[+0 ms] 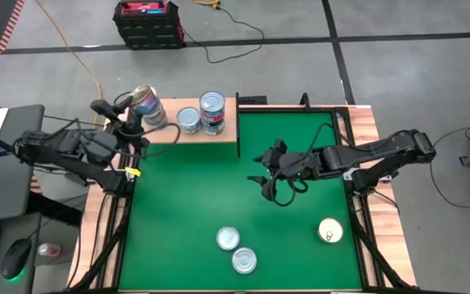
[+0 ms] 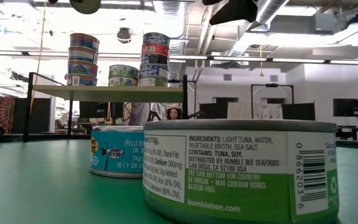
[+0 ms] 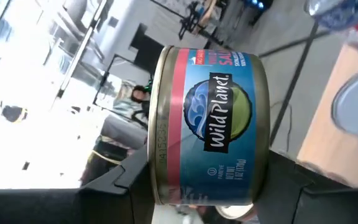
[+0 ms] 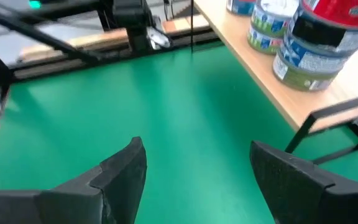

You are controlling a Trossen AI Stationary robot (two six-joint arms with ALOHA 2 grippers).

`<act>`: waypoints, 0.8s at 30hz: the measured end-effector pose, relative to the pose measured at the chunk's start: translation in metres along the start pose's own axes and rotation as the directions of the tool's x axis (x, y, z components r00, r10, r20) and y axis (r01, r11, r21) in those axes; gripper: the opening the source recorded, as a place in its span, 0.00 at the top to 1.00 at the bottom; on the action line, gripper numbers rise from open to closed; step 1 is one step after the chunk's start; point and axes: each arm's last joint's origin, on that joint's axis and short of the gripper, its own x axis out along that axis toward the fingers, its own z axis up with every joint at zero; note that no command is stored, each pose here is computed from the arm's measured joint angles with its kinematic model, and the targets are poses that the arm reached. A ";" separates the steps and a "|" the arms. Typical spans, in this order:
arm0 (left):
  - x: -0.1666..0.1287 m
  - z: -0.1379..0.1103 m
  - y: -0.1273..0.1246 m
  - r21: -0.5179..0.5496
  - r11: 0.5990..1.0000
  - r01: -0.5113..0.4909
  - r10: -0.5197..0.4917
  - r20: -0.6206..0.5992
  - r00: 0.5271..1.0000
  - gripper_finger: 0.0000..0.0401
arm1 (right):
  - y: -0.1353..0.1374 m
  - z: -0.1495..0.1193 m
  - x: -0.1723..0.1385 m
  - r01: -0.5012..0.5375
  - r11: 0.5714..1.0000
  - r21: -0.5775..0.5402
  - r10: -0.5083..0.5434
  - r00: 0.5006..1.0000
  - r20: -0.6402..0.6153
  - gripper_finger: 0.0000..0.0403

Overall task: Stack canned seafood by type on shelf
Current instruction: Stack the blue and pink tuna can on top of the blue and pink tuna cans on the shelf

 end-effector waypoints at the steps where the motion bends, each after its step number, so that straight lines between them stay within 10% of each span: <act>1: 0.001 0.000 0.000 0.023 1.000 -0.002 0.002 -0.005 1.000 0.51 | 0.000 0.001 0.000 -0.003 1.000 0.004 0.003 1.000 0.010 0.23; 13: 0.013 -0.025 0.034 -0.052 0.999 0.005 -0.007 -0.046 0.999 0.50 | -0.002 0.004 0.001 -0.008 1.000 0.022 0.007 1.000 0.026 0.23; 24: 0.051 -0.007 0.040 0.133 0.985 0.108 -0.089 -0.144 0.986 0.50 | -0.007 0.005 0.003 0.000 0.999 0.034 -0.001 1.000 0.026 0.23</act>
